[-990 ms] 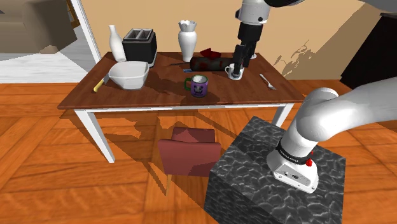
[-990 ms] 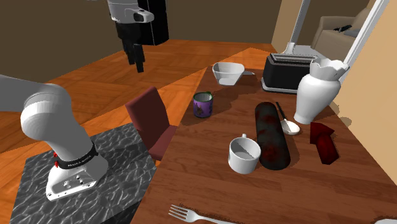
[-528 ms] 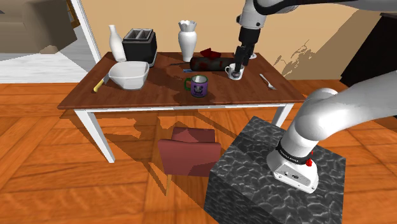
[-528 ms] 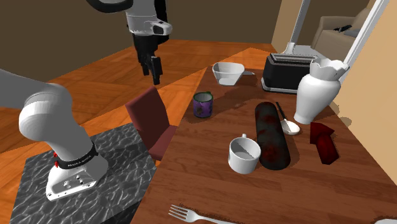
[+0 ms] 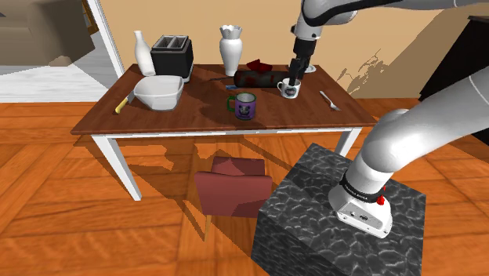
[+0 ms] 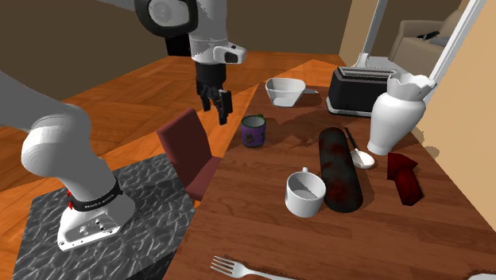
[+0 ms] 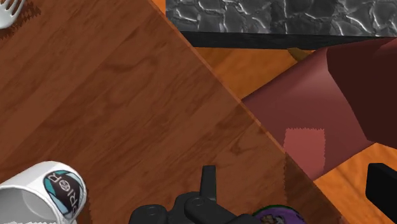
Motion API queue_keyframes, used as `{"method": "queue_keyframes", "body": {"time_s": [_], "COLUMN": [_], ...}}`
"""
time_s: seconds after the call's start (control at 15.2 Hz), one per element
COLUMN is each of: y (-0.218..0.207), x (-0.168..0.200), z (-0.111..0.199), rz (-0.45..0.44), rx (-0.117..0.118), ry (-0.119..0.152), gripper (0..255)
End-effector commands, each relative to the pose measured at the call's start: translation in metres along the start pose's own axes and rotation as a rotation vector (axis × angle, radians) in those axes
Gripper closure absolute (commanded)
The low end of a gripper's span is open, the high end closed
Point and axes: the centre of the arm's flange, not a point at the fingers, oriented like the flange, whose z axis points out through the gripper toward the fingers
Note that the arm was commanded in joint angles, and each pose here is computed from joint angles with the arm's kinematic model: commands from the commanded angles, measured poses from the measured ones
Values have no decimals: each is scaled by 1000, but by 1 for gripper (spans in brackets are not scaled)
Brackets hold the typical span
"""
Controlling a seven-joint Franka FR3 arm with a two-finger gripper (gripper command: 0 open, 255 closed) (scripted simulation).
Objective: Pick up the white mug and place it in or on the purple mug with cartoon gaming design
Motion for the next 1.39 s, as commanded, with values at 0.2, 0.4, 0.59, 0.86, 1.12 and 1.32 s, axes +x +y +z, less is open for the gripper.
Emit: {"method": "queue_keyframes", "body": {"time_s": [0.2, 0.4, 0.59, 0.86, 1.12, 1.32], "y": [64, 100, 136, 184, 232, 267], "x": [18, 30, 42, 58, 74, 87], "z": [20, 31, 42, 57, 71, 82], "rz": [-3, -5, -7, -10, -12, -14], "rx": [-3, -4, -5, -6, -7, -8], "ry": [4, 7, 9, 12, 16, 18], "gripper": [0, 0, 0, 0, 0, 0]}}
